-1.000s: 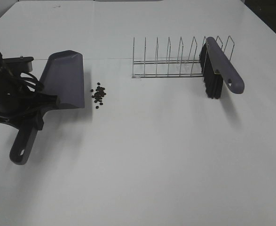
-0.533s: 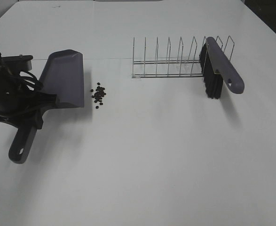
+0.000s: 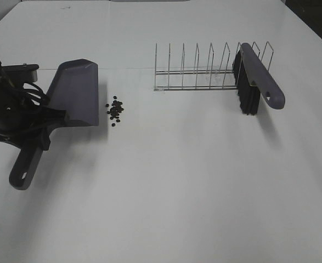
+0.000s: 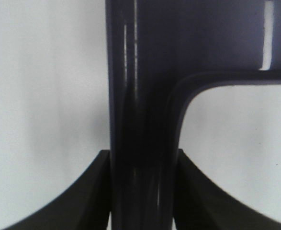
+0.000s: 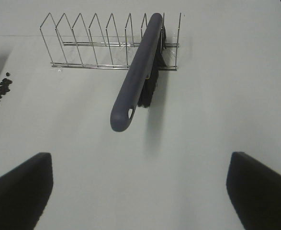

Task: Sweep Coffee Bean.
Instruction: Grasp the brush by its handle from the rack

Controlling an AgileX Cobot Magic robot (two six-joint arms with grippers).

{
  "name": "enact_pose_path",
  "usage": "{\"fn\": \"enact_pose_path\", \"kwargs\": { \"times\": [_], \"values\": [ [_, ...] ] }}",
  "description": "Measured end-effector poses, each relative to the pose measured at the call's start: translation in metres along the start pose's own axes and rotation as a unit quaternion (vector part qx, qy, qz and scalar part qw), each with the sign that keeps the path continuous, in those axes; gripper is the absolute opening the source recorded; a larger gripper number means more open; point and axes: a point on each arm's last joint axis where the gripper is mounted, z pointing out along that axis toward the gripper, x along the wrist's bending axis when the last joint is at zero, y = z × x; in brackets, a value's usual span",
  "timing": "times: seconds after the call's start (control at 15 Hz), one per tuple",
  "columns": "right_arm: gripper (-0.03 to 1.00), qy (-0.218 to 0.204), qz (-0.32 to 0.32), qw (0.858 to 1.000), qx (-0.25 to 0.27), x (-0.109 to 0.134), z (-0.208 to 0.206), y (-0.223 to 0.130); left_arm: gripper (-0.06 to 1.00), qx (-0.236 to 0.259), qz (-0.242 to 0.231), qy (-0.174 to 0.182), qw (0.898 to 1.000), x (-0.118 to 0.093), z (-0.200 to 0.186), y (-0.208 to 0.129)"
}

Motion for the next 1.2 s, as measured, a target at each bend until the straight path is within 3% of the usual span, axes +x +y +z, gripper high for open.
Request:
{"fn": "enact_pose_path", "kwargs": {
  "times": [0.07, 0.27, 0.53, 0.8, 1.0, 1.13, 1.2],
  "values": [
    [0.84, 0.002, -0.001, 0.999, 0.039, -0.003, 0.037, 0.035, 0.32, 0.000, 0.003, 0.000, 1.000, 0.000, 0.000, 0.000],
    [0.82, 0.008, -0.002, 0.995, 0.100, -0.007, 0.094, 0.078, 0.32, 0.000, 0.004, 0.000, 1.000, 0.000, 0.000, 0.000],
    [0.78, 0.014, -0.003, 0.990, 0.137, -0.011, 0.163, 0.131, 0.32, 0.000, 0.005, 0.000, 1.000, 0.000, 0.000, 0.000],
    [0.75, 0.023, -0.004, 0.980, 0.197, -0.015, 0.220, 0.150, 0.32, 0.000, 0.006, 0.000, 1.000, 0.000, 0.000, 0.000],
    [0.71, 0.031, -0.002, 0.967, 0.255, -0.016, 0.267, 0.145, 0.32, 0.000, 0.005, 0.000, 1.000, 0.000, 0.000, 0.000],
    [0.69, 0.036, -0.017, 0.962, 0.271, -0.005, 0.304, 0.137, 0.32, 0.000, 0.005, 0.000, 1.000, 0.000, 0.000, 0.000],
    [0.69, 0.036, -0.017, 0.962, 0.271, -0.005, 0.304, 0.137, 0.32, 0.000, 0.005, 0.000, 1.000, 0.000, 0.000, 0.000]
  ]
}}
